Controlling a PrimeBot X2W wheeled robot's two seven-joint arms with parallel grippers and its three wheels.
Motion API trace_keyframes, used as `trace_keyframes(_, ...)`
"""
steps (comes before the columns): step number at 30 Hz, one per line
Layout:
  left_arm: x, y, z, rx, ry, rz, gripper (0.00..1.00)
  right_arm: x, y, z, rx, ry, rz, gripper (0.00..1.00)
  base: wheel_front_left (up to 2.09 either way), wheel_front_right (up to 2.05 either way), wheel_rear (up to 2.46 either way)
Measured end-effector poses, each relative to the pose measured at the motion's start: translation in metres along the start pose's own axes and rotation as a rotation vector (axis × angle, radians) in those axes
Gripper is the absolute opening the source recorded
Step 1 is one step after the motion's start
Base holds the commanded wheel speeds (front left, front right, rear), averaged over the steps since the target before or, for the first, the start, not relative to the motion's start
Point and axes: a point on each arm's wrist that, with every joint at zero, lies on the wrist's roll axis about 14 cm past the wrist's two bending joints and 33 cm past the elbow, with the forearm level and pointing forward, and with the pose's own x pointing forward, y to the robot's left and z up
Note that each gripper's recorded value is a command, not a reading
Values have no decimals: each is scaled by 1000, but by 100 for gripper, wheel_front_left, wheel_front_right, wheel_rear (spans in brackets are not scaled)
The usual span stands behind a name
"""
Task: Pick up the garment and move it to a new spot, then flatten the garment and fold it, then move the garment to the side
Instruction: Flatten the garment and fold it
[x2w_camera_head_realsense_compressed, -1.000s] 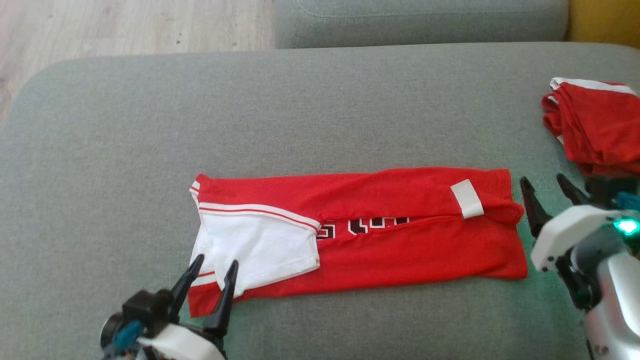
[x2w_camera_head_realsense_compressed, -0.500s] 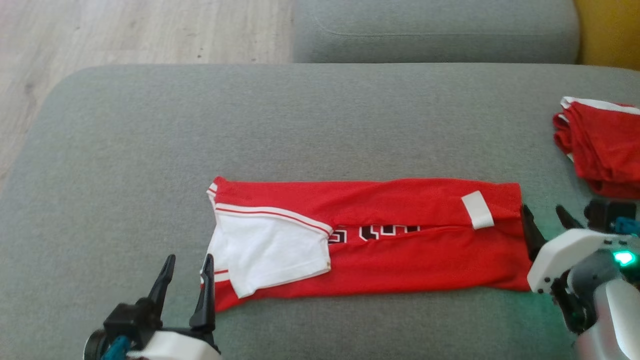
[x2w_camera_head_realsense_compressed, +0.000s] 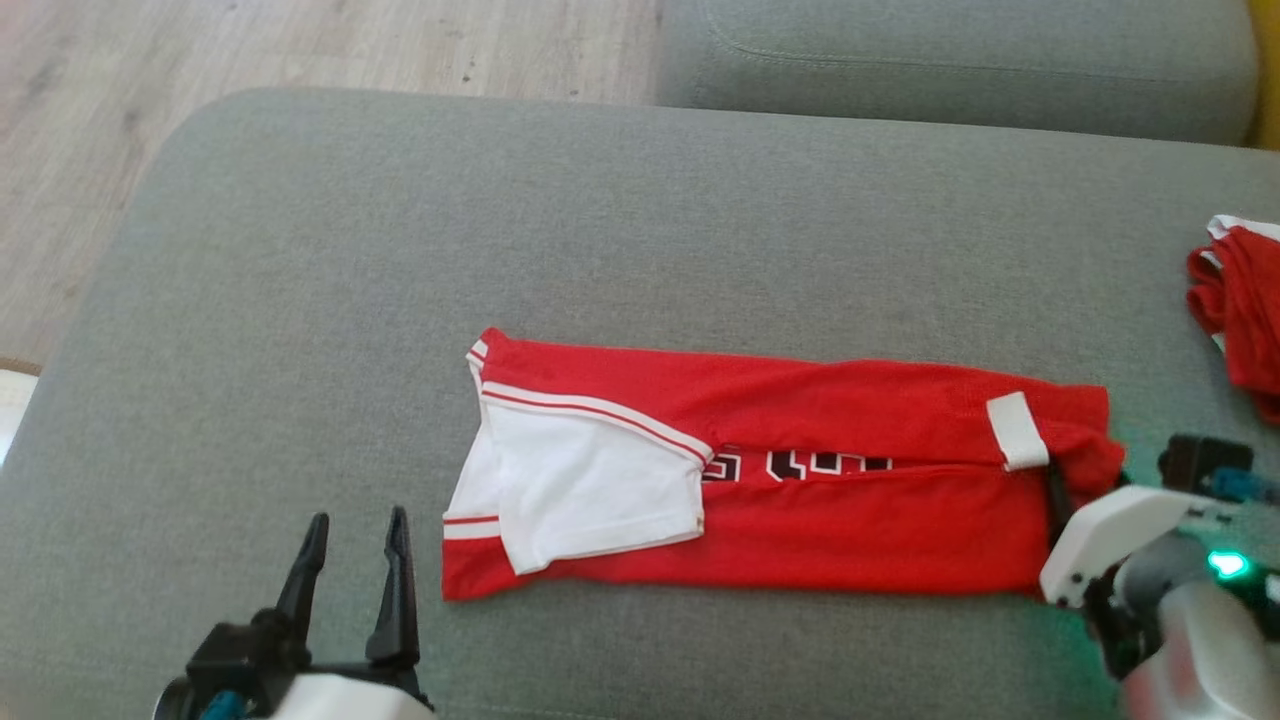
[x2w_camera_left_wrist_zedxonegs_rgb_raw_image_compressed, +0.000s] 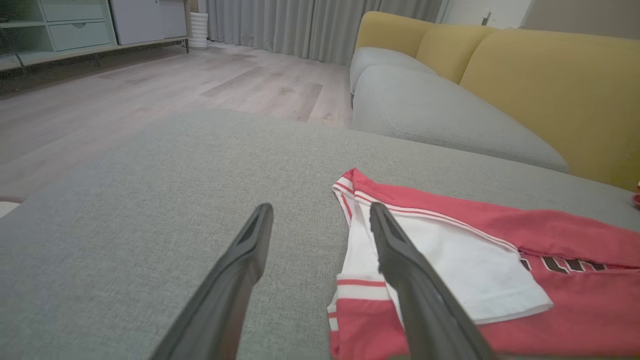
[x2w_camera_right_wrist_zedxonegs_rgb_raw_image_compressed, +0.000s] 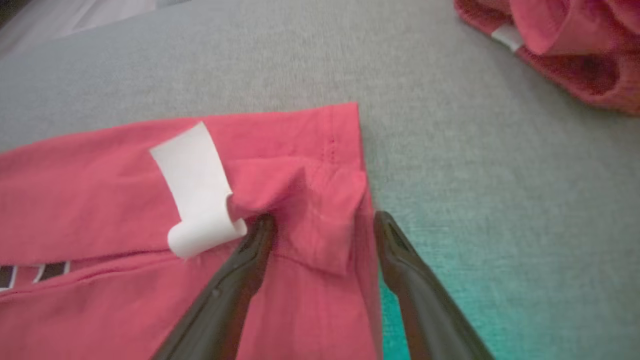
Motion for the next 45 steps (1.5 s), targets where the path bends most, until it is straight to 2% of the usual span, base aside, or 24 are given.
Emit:
trace_keyframes(3, -4, 3, -4, -1, 11, 11, 100, 2, 3, -7, 9, 9, 2, 100, 0, 0, 0)
trace_keyframes(5, -5, 4, -5, -2, 13, 15, 100, 2, 3, -7, 11, 1, 3, 72, 0, 0, 0)
trace_keyframes(6, -4, 5, -4, -1, 11, 16, 100, 3, 4, -7, 9, -2, 3, 49, 0, 0, 0)
trace_keyframes(7, -4, 6, -3, -1, 9, 18, 100, 3, 4, -8, 4, -6, 6, 42, 0, 0, 0)
trace_keyframes(9, -2, 8, -1, 1, 1, 22, 100, 3, 7, -8, 5, -15, 11, 18, 0, 0, 0)
trace_keyframes(11, 0, 7, 0, 2, -1, 23, 100, 3, 8, -6, 14, -31, 15, 0, 0, 0, 0)
trace_keyframes(22, 6, -5, 0, 5, 2, -15, 100, -1, 0, 13, 55, -148, -1, 0, 0, 0, 0)
trace_keyframes(29, 8, -13, -1, 10, 2, -45, 100, -16, -40, 47, 51, -262, -73, 0, 0, 0, 0)
trace_keyframes(32, 8, -17, 0, 10, -2, -58, 100, -23, -46, 65, 57, -323, -83, 0, 0, 0, 0)
trace_keyframes(35, 8, -20, 1, 12, -4, -67, 100, -29, -35, 83, 56, -378, -49, 0, 0, 0, 0)
trace_keyframes(39, 6, -24, 0, 12, -5, -80, 100, -35, -1, 102, 45, -424, 43, 0, 0, 0, 0)
trace_keyframes(45, 1, -21, 2, 7, -13, -73, 100, -44, 67, 90, 36, -383, 227, 0, 0, 0, 0)
